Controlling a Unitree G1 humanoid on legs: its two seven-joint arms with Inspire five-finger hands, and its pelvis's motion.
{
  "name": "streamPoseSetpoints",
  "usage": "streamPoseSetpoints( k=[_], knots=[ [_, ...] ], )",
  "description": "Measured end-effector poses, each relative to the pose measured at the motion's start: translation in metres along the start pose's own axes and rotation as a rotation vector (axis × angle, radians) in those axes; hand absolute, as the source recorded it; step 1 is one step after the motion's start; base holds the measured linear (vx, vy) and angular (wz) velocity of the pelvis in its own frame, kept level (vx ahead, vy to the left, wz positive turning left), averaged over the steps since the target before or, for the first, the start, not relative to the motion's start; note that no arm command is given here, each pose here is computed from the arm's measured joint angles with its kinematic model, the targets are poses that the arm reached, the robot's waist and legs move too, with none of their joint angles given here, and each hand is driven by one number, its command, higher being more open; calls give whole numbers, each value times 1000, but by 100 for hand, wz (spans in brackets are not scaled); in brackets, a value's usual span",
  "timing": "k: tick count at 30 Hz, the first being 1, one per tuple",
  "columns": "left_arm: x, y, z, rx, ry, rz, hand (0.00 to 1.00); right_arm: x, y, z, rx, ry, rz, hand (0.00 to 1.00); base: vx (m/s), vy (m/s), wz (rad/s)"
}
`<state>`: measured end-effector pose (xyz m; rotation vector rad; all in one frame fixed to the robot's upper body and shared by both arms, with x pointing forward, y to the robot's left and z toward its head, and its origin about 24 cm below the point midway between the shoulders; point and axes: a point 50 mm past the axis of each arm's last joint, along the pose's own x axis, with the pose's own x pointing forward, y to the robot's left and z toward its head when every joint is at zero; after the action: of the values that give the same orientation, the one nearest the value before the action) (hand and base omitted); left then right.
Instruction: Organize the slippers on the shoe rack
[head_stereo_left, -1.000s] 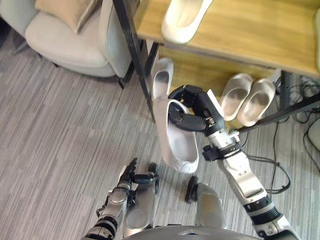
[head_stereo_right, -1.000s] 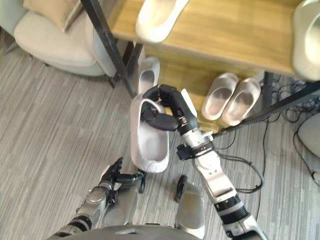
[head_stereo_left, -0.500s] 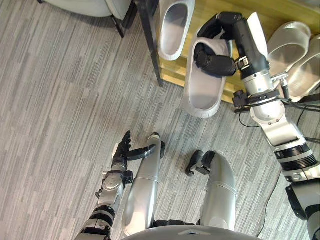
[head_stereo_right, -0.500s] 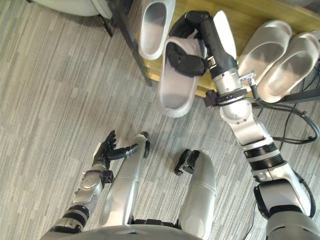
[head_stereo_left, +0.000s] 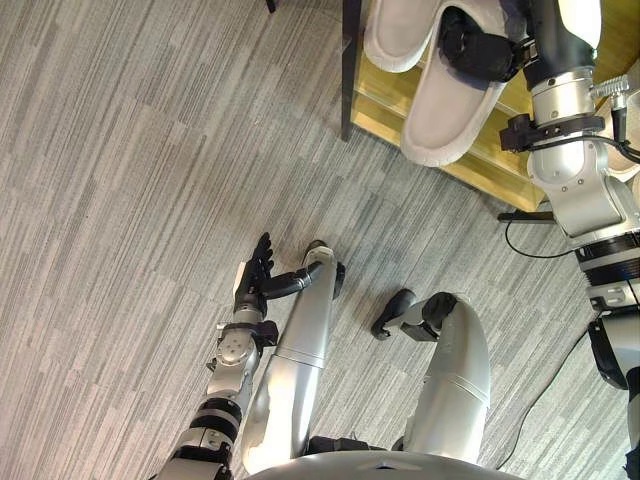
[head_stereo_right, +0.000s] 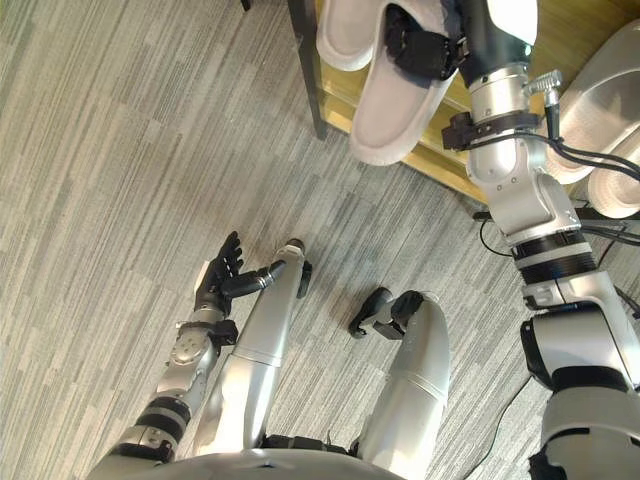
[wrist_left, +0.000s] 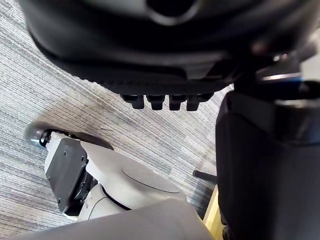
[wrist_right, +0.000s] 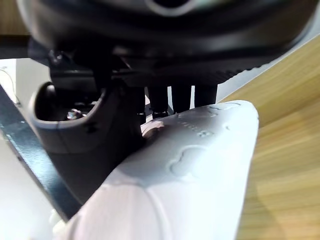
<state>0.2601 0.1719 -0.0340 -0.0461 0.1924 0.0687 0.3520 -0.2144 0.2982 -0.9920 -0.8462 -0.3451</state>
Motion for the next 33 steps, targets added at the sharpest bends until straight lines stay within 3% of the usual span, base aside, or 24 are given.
streamPoseSetpoints(
  k=[17,18,33],
  knots=[
    [0,4,0,-16,3,65,100,23,-18,-16,-48,117,-156,0,56,-23,1],
    [0,4,0,-16,3,66,100,24,-19,-17,-48,125,-161,100,45,-21,2],
    [-1,0,-6,-41,30,87,100,31,-21,-36,-48,277,-186,100,36,-19,1]
  ],
)
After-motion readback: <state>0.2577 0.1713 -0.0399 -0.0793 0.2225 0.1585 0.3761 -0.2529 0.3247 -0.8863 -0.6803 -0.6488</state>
